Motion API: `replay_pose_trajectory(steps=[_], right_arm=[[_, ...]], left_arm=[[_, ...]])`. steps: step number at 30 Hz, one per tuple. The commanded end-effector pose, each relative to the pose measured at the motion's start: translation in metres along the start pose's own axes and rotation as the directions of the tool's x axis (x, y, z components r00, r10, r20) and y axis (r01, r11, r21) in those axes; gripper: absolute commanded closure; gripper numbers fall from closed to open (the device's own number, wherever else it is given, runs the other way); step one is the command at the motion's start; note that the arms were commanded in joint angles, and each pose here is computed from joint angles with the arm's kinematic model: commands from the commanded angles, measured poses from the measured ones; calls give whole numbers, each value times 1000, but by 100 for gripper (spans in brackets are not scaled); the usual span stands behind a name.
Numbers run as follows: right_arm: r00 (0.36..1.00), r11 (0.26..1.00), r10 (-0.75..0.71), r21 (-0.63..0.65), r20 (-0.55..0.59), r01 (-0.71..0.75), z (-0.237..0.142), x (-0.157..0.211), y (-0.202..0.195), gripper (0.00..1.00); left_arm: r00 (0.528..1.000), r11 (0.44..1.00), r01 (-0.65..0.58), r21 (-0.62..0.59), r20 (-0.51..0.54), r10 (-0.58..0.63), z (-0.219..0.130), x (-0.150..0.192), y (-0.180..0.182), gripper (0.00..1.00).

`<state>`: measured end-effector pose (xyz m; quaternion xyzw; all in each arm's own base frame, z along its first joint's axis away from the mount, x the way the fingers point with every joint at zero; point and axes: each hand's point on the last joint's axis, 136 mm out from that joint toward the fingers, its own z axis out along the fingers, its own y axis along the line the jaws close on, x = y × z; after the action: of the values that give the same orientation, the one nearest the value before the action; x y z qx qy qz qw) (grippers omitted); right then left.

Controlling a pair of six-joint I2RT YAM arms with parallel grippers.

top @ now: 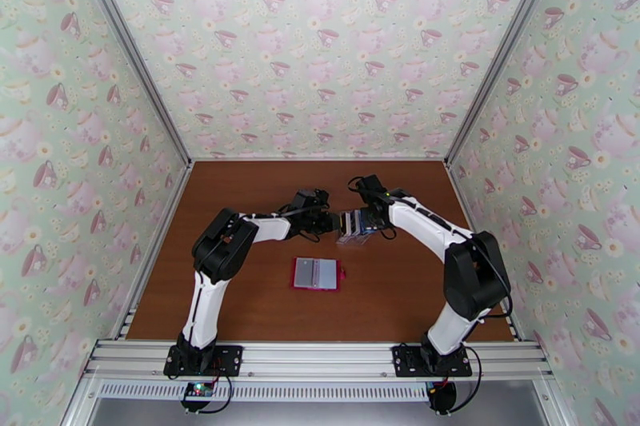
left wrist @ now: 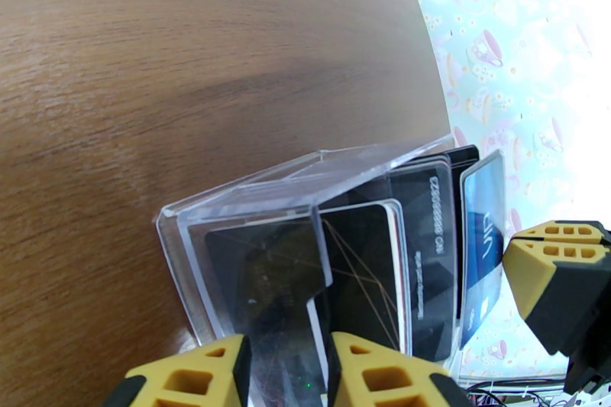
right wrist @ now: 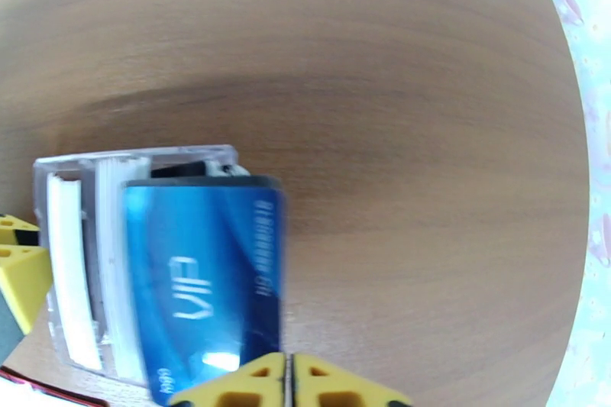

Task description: Put the credit cards into the card holder

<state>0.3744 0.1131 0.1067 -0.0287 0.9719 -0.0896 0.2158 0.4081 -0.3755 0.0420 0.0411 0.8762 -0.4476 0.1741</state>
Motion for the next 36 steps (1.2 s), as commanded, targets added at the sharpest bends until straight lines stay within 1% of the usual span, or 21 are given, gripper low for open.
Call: replay_pose_trajectory(steps=[1, 5, 7, 8, 9, 10, 14, 19, 30, 36], right_arm=[[1000, 1000, -10, 25, -10, 10, -1, 1, -4, 91], [1000, 1000, -13, -4, -10, 13, 0, 0, 3, 95], [1000, 1000, -16, -4, -12, 16, 0, 0, 4, 94], [1000, 1000, -18, -9, -13, 17, 0, 1, 5, 92], [1000, 1000, -15, -19, -7, 14, -1, 0, 6, 84], [1000, 999, -12, -30, 0, 12, -3, 0, 8, 80], [1000, 999, 6, -45, 30, -4, -11, -6, 8, 75], [1000, 995, 16, -97, 27, -13, -11, -8, 17, 74], [1000, 995, -18, -100, -16, 16, 0, -3, 23, 75], [1000, 991, -18, -136, -13, 16, 0, -4, 29, 76]], left_arm=[[982, 970, 128, -209, -107, -153, 3, 50, 75, 69], [982, 970, 129, -208, -106, -154, 3, 50, 75, 69], [982, 970, 129, -208, -106, -154, 3, 50, 75, 69], [983, 970, 129, -207, -106, -153, 3, 50, 75, 69], [983, 970, 129, -206, -106, -153, 3, 50, 74, 69], [983, 970, 127, -206, -106, -151, 3, 50, 74, 69], [983, 971, 126, -205, -105, -150, 3, 49, 74, 69], [982, 971, 128, -202, -108, -152, 3, 50, 74, 69], [982, 971, 129, -202, -107, -152, 3, 50, 73, 69], [982, 971, 129, -203, -109, -154, 3, 50, 74, 69]])
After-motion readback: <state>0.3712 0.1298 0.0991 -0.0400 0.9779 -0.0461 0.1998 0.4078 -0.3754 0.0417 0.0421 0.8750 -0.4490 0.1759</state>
